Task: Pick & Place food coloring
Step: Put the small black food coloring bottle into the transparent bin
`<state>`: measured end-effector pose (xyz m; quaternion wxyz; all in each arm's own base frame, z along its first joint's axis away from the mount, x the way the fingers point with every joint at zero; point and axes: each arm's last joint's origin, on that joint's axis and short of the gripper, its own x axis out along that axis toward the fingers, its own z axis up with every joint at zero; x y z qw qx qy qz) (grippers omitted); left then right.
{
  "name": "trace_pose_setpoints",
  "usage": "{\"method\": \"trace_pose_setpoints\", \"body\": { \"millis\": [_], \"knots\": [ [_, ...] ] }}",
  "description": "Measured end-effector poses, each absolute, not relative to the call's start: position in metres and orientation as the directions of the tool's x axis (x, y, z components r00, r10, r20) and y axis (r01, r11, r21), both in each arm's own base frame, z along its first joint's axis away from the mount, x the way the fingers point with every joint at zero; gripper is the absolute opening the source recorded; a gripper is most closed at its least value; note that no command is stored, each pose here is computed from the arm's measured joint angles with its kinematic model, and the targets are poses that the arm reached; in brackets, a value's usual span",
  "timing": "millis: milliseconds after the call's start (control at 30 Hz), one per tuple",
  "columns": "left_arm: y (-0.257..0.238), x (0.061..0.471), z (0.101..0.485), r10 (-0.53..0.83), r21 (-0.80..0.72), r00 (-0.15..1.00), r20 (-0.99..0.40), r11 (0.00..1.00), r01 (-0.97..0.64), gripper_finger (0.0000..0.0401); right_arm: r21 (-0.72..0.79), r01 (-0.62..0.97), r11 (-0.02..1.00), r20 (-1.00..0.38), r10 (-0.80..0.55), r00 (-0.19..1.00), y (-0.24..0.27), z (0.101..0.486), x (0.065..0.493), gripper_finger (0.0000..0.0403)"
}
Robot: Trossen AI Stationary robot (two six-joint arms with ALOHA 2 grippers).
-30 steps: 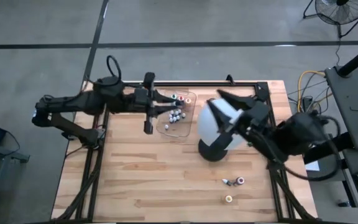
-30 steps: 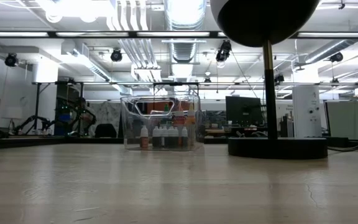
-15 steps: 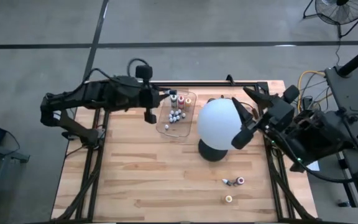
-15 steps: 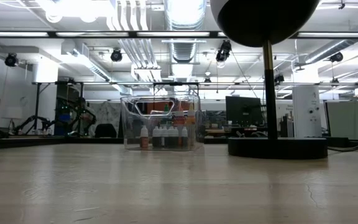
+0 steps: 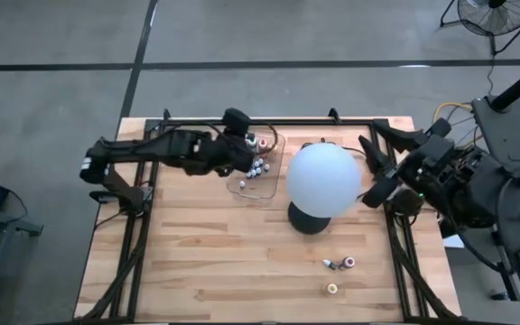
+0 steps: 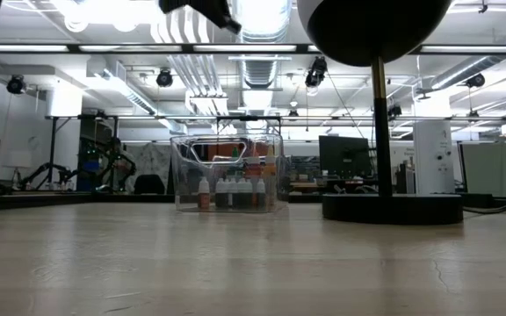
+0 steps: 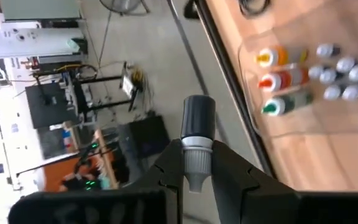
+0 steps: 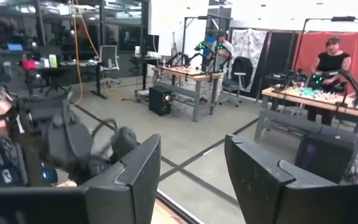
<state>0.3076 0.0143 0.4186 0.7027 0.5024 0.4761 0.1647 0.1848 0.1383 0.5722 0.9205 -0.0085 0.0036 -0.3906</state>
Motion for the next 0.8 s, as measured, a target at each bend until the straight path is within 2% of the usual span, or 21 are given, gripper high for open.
{"method": "trace_pose_setpoints", "body": {
  "millis": [167,433,800],
  "knots": [
    [0.015,0.331,0.394,0.763,0.854,0.407,-0.502,0.363,0.371,0.0030,0.000,0.711,0.703,-0.003,-0.711,0.703,0.134,0.563,0.180,0.0167],
    [0.016,0.352,0.351,0.787,0.760,0.260,-0.560,0.363,0.539,0.0030,-0.029,0.697,0.716,-0.010,-0.698,0.716,0.134,0.558,0.180,0.0167],
    [0.016,0.345,0.322,0.791,0.744,0.183,-0.584,0.431,0.510,0.0030,-0.045,0.680,0.732,-0.019,-0.681,0.732,0.134,0.558,0.181,0.0167]
  ]
}}
